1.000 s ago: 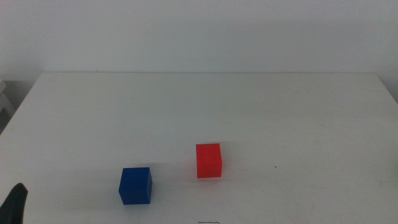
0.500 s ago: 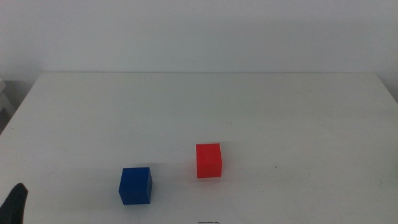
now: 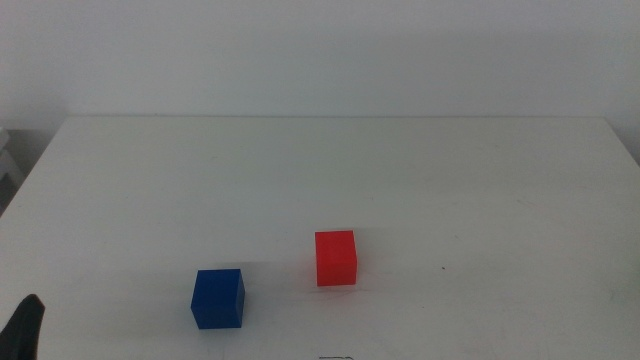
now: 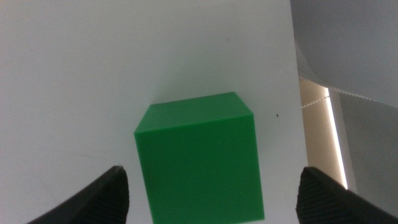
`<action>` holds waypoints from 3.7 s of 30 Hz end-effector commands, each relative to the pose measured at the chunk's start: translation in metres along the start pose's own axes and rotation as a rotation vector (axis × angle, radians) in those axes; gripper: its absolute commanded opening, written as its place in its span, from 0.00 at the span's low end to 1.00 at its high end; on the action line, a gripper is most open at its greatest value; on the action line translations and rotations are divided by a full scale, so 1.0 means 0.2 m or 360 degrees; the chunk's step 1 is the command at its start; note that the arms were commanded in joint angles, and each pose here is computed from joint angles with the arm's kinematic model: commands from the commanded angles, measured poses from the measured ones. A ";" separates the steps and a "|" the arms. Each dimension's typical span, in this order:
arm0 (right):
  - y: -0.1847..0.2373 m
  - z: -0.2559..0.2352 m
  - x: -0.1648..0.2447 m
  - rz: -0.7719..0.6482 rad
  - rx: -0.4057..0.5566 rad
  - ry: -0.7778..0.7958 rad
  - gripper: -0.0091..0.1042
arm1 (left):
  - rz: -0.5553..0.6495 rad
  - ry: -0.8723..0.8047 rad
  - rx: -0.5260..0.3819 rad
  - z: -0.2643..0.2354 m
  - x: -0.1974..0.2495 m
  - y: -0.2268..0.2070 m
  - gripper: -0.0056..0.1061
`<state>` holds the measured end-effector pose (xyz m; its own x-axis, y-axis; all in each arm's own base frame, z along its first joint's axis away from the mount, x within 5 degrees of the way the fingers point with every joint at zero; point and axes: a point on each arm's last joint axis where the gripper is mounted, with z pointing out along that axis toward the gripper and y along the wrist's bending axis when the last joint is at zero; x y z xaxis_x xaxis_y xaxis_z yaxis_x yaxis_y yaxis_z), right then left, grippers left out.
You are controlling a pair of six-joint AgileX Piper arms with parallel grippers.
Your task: Stack red cubes first, then green, then blue cubes in a specific spot.
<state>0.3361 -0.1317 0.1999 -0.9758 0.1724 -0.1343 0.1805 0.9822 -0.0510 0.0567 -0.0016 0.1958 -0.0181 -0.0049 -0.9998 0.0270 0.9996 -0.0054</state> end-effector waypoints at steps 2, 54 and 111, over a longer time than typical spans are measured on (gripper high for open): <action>-0.02 -0.08 -0.02 -0.0019 0.0038 -0.0106 0.75 | -0.0019 -0.0177 0.0001 -0.01 -0.05 0.00 0.85; 1.83 -0.66 0.22 -0.0377 -0.0319 -0.0213 0.07 | -0.0019 -0.0177 0.0001 -0.01 -0.05 0.00 0.85; 2.04 -0.55 0.37 -0.0392 -0.0288 -0.0149 0.07 | -0.0019 -0.0177 0.0001 -0.01 -0.05 0.00 0.85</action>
<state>0.3332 0.2978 0.2469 -0.9778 -0.0643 -0.1993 -0.0816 0.9934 0.0801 0.0567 -0.0016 0.1958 -0.0181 -0.0049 -0.9998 0.0270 0.9996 -0.0054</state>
